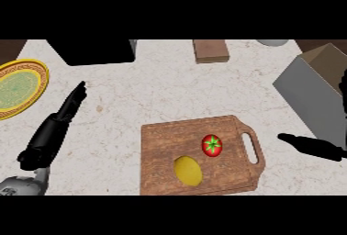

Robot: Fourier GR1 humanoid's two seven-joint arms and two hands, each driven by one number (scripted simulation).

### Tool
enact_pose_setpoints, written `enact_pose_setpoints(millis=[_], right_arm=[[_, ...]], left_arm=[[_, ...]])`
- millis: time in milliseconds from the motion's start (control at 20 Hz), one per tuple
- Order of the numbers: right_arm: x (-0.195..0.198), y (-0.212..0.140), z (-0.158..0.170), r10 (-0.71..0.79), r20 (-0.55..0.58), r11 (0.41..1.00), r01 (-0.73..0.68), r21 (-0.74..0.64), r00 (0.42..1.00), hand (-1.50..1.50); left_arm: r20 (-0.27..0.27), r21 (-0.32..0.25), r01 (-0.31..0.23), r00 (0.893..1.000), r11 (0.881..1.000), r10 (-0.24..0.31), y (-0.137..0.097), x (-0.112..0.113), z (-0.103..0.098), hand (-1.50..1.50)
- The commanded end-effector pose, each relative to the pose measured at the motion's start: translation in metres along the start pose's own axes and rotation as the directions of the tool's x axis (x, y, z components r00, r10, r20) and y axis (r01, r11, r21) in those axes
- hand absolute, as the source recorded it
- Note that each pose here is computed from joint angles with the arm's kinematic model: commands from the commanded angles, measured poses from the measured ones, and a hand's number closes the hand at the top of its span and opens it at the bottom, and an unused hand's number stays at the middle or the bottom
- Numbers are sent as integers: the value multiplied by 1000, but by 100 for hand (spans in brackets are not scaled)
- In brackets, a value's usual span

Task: Pick the tomato from the cutting board and place it in the cardboard box

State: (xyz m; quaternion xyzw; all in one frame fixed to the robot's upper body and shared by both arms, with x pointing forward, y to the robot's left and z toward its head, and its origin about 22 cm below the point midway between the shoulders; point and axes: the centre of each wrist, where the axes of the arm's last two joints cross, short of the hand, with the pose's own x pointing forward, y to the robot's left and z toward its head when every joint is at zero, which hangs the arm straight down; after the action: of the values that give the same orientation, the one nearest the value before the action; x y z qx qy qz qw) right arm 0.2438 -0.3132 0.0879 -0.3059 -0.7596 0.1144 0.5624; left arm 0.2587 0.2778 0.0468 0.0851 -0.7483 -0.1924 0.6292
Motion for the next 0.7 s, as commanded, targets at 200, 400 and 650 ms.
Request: enact_pose_setpoints(millis=[200,400,650], right_arm=[[50,-9,48,332,125,930,-347,124,935,-150],[65,-9,55,503,51,818,-494,296,863,-150],[103,1,58,636,48,666,-580,470,770,-150]], left_arm=[[30,-63,-9,999,998,11,13,14,-17,0],[52,-82,7,999,997,-2,1,18,-24,0],[70,-104,9,998,995,-2,-3,17,-31,0]])
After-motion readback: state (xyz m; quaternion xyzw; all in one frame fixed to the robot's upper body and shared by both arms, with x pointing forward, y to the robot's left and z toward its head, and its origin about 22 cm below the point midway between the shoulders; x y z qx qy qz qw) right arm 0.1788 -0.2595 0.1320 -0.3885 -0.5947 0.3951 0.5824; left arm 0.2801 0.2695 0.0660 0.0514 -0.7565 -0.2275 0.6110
